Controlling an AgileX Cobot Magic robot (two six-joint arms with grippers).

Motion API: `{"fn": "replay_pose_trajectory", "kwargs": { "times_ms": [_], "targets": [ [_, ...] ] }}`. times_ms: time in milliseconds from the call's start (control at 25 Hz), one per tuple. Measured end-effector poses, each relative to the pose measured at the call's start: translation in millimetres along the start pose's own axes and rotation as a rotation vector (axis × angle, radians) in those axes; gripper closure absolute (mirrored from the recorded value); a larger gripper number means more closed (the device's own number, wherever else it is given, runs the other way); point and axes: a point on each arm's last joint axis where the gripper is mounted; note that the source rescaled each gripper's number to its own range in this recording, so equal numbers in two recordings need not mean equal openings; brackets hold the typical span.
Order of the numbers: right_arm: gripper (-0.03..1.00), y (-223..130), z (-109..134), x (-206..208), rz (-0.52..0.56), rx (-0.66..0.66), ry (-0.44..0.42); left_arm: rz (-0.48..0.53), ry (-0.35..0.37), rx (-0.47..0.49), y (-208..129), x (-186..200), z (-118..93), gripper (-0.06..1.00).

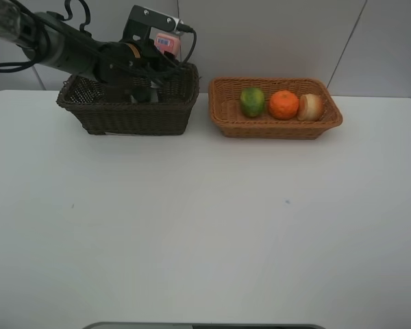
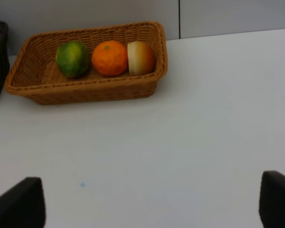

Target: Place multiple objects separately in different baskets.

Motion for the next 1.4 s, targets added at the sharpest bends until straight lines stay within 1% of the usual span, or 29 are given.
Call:
{"fn": "replay_pose_trajectory", "kwargs": {
  "times_ms": [120, 200, 280, 440, 640, 760, 880, 920, 1120, 1280, 1320, 1400],
  "targets": [
    [-0.03, 0.0, 0.0, 0.0, 0.000, 0.000, 0.000, -0.001, 0.000, 0.000, 0.6, -0.1, 0.0, 0.11],
    [-0.03, 0.0, 0.0, 0.0, 0.000, 0.000, 0.000, 0.004, 0.001, 0.000, 0.4, -0.2, 0.0, 0.05],
    [-0.03, 0.0, 0.0, 0.0, 0.000, 0.000, 0.000, 0.020, 0.004, 0.000, -0.8, -0.3, 0.3, 0.03],
    [-0.03, 0.0, 0.0, 0.0, 0.000, 0.000, 0.000, 0.057, 0.014, -0.003, 4.9, 4.7, 0.1, 0.03],
    [-0.03, 0.0, 0.0, 0.0, 0.000, 0.000, 0.000, 0.097, 0.034, -0.007, 38.2, 27.8, -2.6, 0.03],
    [-0.03, 0.0, 0.0, 0.0, 0.000, 0.000, 0.000, 0.155, 0.059, 0.021, 58.1, 47.0, -3.0, 0.03],
    [-0.03, 0.0, 0.0, 0.0, 0.000, 0.000, 0.000, 0.239, 0.110, 0.097, 73.3, 69.9, 3.5, 0.03],
    [-0.03, 0.0, 0.0, 0.0, 0.000, 0.000, 0.000, 0.252, 0.127, 0.122, 79.1, 79.1, 6.8, 0.03],
    [-0.03, 0.0, 0.0, 0.0, 0.000, 0.000, 0.000, 0.352, 0.251, 0.249, 91.3, 133.4, 35.8, 0.03],
    [-0.03, 0.0, 0.0, 0.0, 0.000, 0.000, 0.000, 0.405, 0.341, 0.304, 97.5, 190.4, 54.2, 0.03],
    [-0.03, 0.0, 0.0, 0.0, 0.000, 0.000, 0.000, 0.422, 0.360, 0.313, 97.0, 204.6, 56.3, 0.03],
    [-0.03, 0.0, 0.0, 0.0, 0.000, 0.000, 0.000, 0.419, 0.380, 0.325, 102.2, 237.8, 53.9, 0.03]
  ]
}}
Point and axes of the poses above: a point on each arm's last joint axis where the gripper is mounted, x pointing back along that axis away from the gripper, z along the wrist's bending axis when the last joint is at zero, y = z × x, and after that the axes turned 15 degrees about x, right-handed
